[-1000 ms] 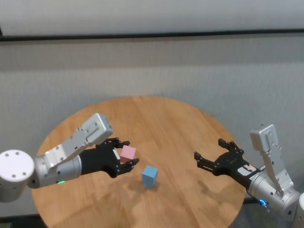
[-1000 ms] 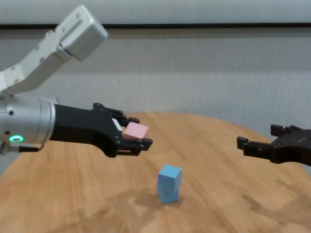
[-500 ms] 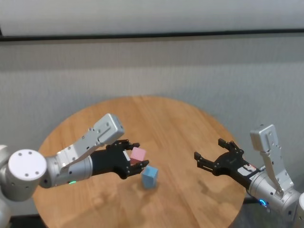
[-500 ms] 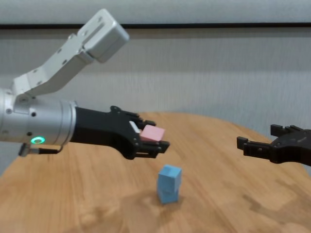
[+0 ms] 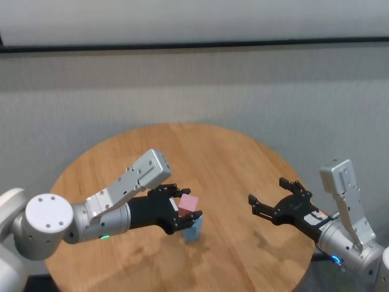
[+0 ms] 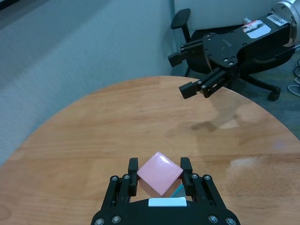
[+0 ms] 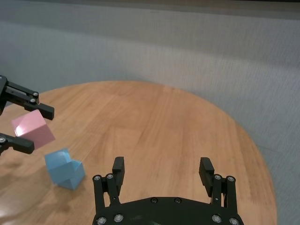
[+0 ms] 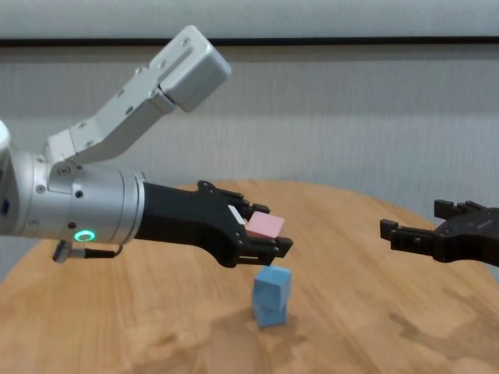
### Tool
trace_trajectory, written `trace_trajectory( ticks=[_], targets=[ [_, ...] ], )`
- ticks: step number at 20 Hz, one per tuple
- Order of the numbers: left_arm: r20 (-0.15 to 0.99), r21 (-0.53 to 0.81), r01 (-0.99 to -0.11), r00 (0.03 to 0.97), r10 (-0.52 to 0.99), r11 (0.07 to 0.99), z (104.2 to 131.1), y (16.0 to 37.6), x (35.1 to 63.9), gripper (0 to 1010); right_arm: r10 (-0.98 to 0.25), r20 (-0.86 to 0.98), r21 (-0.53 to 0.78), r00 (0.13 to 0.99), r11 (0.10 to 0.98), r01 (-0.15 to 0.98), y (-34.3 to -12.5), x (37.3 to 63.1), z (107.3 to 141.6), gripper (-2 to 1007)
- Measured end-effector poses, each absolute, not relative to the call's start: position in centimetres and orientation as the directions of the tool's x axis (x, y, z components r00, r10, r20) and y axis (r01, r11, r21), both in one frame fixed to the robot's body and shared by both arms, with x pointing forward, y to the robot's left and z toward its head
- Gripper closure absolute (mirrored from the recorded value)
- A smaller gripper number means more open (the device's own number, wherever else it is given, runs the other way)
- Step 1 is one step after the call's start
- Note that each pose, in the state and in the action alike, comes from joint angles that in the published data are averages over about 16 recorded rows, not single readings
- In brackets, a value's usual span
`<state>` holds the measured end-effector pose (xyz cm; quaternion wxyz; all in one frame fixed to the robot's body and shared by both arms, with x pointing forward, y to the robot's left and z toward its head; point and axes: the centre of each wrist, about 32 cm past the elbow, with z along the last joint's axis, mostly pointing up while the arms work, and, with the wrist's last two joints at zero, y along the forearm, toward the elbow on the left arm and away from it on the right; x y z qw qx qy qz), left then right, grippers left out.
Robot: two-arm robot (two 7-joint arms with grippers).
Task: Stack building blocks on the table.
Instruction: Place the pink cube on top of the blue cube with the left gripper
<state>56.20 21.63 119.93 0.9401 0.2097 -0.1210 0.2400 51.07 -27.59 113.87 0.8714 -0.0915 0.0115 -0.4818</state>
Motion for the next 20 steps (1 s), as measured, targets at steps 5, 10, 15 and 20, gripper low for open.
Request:
trace_trajectory(
  ticks=[5,10,15,20],
  targets=[
    [0.317,0.338,-0.496,0.86,0.4,0.8,119.5,21.3,56.3,443,-0.842,0.068,-0.171,0.536,0.519,0.838,-27.6,51.1,113.9,0],
    [0.309,0.34,-0.494,0.862,0.401,0.8,119.1,21.1,56.5,443,-0.842,0.068,-0.171,0.536,0.519,0.838,-27.6,51.1,113.9,0],
    [0.303,0.343,-0.493,0.864,0.403,0.799,118.9,21.0,56.7,443,-0.842,0.068,-0.171,0.536,0.519,0.838,-27.6,51.1,113.9,1],
    [0.299,0.346,-0.493,0.864,0.404,0.798,118.6,21.0,57.0,443,-0.842,0.068,-0.171,0.536,0.519,0.838,-27.6,51.1,113.9,1]
  ],
)
